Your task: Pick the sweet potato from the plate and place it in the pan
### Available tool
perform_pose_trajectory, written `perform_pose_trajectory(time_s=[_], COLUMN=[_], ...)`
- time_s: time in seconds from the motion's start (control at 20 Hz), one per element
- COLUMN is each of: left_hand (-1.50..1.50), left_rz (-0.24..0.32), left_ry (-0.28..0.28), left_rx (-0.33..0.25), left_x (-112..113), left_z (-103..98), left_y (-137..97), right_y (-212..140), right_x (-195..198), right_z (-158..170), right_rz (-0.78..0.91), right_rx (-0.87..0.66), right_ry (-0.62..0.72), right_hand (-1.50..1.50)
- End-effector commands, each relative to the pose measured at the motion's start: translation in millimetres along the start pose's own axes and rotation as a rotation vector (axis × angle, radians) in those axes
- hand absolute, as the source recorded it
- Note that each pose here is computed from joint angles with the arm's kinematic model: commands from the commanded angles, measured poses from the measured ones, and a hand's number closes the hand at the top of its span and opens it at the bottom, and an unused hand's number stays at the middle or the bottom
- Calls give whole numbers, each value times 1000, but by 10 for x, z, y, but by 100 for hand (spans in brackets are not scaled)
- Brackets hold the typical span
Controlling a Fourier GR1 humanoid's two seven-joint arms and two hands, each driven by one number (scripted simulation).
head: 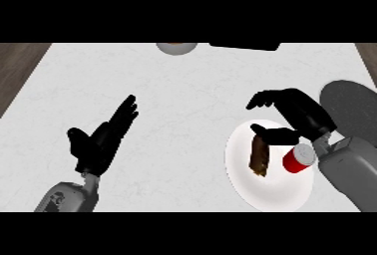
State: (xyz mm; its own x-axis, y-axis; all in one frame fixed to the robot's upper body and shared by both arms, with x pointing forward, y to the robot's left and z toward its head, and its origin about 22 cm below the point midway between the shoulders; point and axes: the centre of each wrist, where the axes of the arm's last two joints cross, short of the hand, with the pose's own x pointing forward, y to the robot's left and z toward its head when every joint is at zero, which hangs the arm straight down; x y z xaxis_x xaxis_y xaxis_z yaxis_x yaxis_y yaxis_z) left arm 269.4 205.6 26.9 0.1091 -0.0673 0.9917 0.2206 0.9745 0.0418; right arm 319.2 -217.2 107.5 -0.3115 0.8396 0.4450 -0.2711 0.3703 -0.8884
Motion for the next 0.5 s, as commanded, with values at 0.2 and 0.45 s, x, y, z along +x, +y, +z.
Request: perform_pose_trajectory(time_s=[0.2, 0.45], left_hand=[0, 0], left_rz=[154, 144], left_ry=[77, 87], left_rx=[-39, -83], left_x=[-177, -128], left_z=[96, 37], left_y=[-46, -119], right_y=[670, 882], right_x=[549, 492], right_z=[-519, -599], right_rz=[396, 756], right_rx=[-2, 334], right_ry=[-137, 180], right_hand=[-150, -150])
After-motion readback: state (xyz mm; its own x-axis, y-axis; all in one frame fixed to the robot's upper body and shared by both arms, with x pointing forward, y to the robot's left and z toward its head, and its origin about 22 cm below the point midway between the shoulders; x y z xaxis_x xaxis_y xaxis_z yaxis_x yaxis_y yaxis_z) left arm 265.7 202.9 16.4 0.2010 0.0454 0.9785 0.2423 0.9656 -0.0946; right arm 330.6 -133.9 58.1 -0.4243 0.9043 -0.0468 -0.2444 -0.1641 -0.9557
